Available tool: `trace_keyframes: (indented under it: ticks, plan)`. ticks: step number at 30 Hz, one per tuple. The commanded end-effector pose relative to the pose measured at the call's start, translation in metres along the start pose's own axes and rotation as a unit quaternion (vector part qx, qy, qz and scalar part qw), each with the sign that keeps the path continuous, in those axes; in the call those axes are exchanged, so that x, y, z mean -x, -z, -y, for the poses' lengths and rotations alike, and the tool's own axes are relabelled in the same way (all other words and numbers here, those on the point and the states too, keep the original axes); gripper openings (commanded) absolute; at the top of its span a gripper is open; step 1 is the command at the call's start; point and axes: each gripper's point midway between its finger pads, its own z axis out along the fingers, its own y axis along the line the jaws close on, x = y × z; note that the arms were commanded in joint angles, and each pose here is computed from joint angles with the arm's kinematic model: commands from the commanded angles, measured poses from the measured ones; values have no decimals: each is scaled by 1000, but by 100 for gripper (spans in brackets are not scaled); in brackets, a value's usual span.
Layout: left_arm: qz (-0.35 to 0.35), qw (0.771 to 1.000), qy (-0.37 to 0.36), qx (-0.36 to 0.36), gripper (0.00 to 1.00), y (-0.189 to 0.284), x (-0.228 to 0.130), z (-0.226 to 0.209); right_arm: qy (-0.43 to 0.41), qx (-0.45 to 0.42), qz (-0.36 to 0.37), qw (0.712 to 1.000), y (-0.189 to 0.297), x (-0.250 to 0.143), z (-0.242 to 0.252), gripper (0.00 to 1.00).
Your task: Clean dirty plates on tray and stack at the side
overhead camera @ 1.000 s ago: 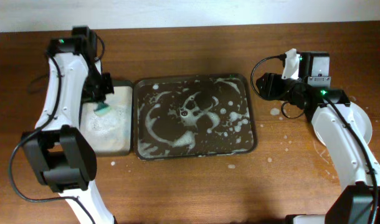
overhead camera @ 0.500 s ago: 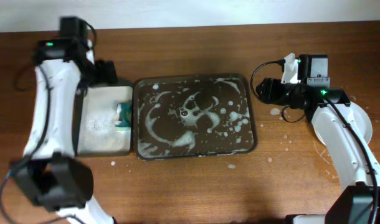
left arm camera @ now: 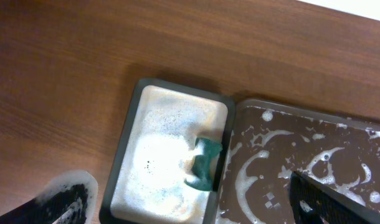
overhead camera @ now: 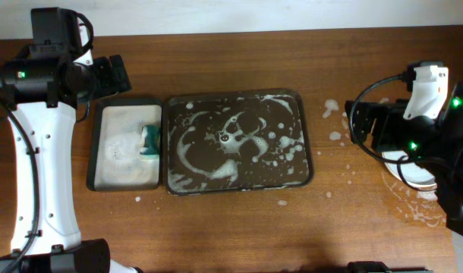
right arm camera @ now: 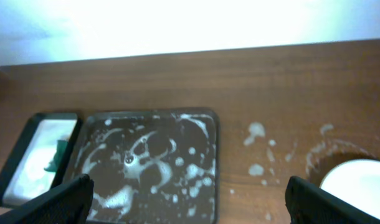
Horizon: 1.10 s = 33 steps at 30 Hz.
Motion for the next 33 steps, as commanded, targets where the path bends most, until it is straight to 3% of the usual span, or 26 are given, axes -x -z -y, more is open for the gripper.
trace_keyframes:
  ticks: [1, 8, 11, 18, 22, 27, 31, 33]
  plan:
    - [0, 1000, 1, -1, 99, -1, 0, 1, 32, -37, -2, 999, 7, -2, 10, 98]
    - [0, 1000, 1, -1, 99, -1, 0, 1, 88, -33, 101, 990, 52, -6, 0, 98]
    - [0, 1000, 1, -1, 99, -1, 0, 1, 107, -25, 195, 975, 41, -32, 3, 99]
    - [0, 1000, 1, -1, 99, -1, 0, 1, 136, -8, 329, 935, -10, -110, 17, 98]
    - [0, 1000, 1, -1, 99, -1, 0, 1, 143, -7, 365, 920, -32, -135, 25, 99]
    - [-1, 1000, 1, -2, 99, -1, 0, 1, 141, -19, 380, 914, -50, -149, 35, 98]
    - [0, 1000, 1, -1, 99, -1, 0, 1, 118, -30, 267, 956, -88, -197, 51, 98]
    - [0, 1000, 1, -1, 99, -1, 0, 1, 117, -27, 256, 959, -93, -200, 51, 98]
